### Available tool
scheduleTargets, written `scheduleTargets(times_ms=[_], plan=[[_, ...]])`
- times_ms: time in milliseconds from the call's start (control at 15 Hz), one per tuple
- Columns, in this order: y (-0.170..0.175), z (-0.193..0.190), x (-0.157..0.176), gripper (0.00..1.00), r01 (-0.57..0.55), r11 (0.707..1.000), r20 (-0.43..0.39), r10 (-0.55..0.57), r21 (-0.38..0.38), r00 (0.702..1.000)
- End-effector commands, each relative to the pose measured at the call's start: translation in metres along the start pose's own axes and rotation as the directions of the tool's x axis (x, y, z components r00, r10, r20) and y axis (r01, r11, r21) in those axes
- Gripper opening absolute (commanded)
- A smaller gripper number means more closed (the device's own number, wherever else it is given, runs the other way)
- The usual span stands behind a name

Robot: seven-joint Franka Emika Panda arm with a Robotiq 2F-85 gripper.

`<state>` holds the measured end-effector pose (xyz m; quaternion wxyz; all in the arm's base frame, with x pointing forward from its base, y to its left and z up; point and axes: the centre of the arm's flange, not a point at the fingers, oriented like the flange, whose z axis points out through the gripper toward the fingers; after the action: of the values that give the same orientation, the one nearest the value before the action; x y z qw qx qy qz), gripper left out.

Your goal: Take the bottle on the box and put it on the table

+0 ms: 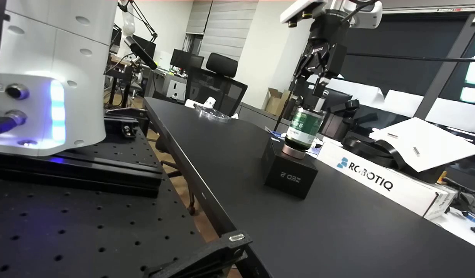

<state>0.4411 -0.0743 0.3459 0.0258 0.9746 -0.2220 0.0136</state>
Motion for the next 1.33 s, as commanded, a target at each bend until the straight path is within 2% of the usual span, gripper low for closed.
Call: scheduleTargets(times_ms=[0, 667, 1267], plan=[[0.008, 0.003, 0.015, 1.0, -0.065, 0.998, 0.006, 0.065, -0.007, 0.998], [0.022, 0.024, 0.025, 1.0, -0.127, 0.992, -0.001, 0.127, 0.022, 0.992], [0.019, 0.049, 0.022, 1.0, -0.123, 0.992, 0.027, 0.123, 0.007, 0.992]])
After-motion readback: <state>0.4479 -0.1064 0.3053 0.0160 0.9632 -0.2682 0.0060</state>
